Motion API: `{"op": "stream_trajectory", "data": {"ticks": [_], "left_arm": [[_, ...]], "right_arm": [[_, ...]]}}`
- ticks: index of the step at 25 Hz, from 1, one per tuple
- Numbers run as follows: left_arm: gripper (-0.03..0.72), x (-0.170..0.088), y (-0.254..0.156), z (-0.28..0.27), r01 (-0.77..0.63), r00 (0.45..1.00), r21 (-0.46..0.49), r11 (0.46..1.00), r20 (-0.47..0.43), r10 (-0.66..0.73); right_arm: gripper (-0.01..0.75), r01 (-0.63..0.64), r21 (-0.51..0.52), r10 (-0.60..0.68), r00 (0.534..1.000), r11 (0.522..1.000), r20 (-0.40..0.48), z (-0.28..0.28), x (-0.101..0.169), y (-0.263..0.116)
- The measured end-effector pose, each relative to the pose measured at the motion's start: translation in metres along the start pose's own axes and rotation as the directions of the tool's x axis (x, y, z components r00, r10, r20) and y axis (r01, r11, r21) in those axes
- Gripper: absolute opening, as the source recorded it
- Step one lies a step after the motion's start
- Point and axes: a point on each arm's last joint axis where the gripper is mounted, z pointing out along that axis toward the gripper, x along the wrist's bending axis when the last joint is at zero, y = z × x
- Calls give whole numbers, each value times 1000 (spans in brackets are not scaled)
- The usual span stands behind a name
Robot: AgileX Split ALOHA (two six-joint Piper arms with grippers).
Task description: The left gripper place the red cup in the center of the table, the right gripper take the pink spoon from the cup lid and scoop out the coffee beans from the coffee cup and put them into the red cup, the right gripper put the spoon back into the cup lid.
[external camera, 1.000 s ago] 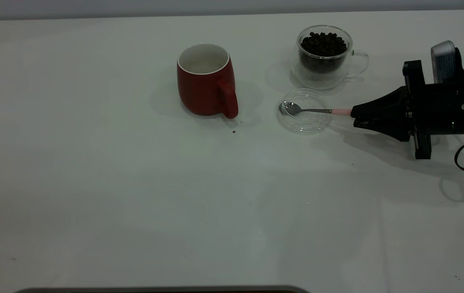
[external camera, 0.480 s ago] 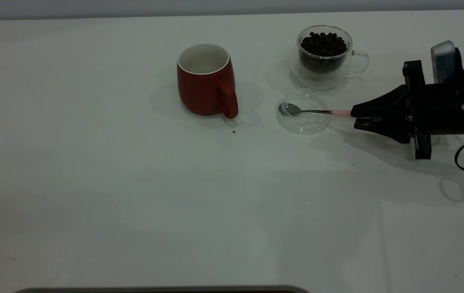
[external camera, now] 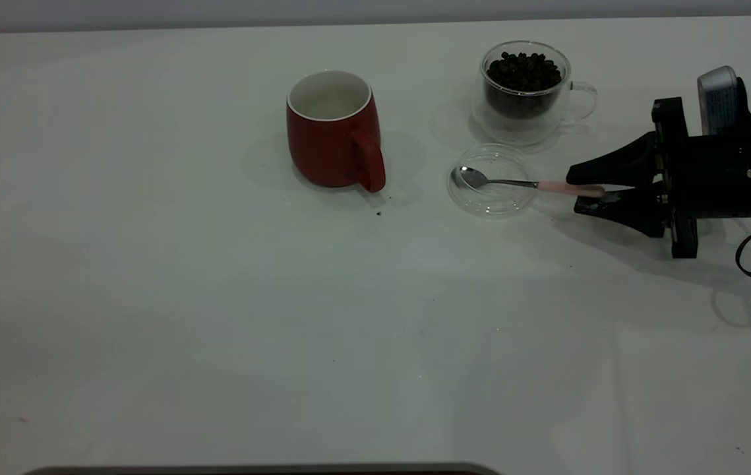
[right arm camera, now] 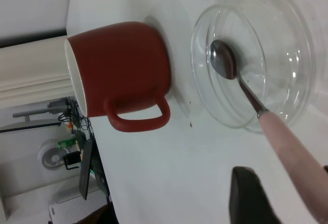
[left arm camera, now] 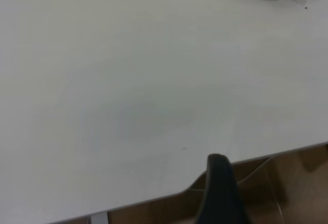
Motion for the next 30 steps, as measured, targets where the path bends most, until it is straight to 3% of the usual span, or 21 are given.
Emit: {"op": "stream_trajectory", "data": {"ticks": [9, 20, 27, 30], "left_arm": [[586, 0, 0, 0, 0, 1000, 0, 1000, 0, 0], [586, 0, 0, 0, 2, 1000, 0, 1000, 0, -2], [586, 0, 0, 0, 2, 1000, 0, 1000, 0, -2], [586, 0, 0, 0, 2, 1000, 0, 1000, 0, -2]], "right_arm": [[538, -12, 0, 12, 1000, 1000, 0, 0, 0, 0], [548, -53, 21, 52, 998, 998, 26, -35, -11, 9], [548, -10, 25, 8, 999, 1000, 47, -79, 12, 25], [548, -2, 104, -10, 994, 995, 106, -93, 28, 22]]}}
